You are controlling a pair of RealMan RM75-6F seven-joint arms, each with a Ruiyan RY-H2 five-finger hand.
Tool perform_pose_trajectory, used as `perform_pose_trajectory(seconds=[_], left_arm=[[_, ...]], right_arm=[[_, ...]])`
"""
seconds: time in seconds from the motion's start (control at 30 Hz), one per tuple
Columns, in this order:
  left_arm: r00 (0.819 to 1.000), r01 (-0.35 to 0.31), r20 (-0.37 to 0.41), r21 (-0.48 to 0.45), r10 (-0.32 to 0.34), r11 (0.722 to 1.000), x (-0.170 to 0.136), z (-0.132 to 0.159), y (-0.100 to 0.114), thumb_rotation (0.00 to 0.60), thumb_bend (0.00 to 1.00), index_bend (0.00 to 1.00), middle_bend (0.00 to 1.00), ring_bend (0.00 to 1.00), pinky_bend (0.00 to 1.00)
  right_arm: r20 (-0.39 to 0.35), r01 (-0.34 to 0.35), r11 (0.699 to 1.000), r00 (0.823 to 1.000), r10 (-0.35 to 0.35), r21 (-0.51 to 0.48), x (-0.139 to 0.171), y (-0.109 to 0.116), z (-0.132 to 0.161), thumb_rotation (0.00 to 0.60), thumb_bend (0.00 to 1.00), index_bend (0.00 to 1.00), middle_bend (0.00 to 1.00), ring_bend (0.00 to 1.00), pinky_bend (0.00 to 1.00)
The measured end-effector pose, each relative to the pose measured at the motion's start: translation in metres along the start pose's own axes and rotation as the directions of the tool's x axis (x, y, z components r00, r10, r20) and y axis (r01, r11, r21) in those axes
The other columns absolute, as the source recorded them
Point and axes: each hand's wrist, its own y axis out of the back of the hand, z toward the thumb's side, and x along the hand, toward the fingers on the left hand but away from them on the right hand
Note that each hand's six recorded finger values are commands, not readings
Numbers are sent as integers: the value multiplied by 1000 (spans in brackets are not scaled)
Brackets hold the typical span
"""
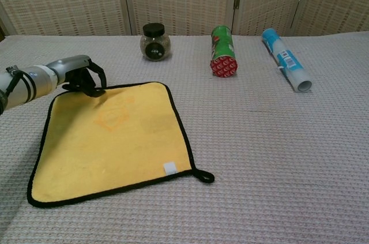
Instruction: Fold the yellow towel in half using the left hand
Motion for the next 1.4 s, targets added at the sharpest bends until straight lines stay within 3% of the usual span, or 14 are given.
perform_pose_trajectory(seconds=[0.47,0.7,0.9,1.03,1.4], left_arm=[[993,-23,117,10,21,1000,-71,19,-15,600,462,588,1000,1000,1000],[991,-12,133,79,2,997,-117,11,-38,600,462,587,1000,1000,1000],[991,30,128,85,-41,996,-145,2,-64,600,463,586,1000,1000,1000],[989,47,139,81,-58,996,-156,5,-80,600,463,585,1000,1000,1000],[987,56,149,57,-64,997,-176,17,-89,600,464,584,1000,1000,1000]], right_arm=[[-54,2,1000,999,-4,-23,11,4,12,600,482,0,0,0,0],[-82,14,999,997,-17,-36,17,9,19,600,483,0,0,0,0],[-104,20,999,994,-23,-38,22,10,25,600,482,0,0,0,0],[-115,10,999,993,-14,-39,23,8,29,600,483,0,0,0,0],[-131,-6,999,991,0,-49,26,7,31,600,482,0,0,0,0]])
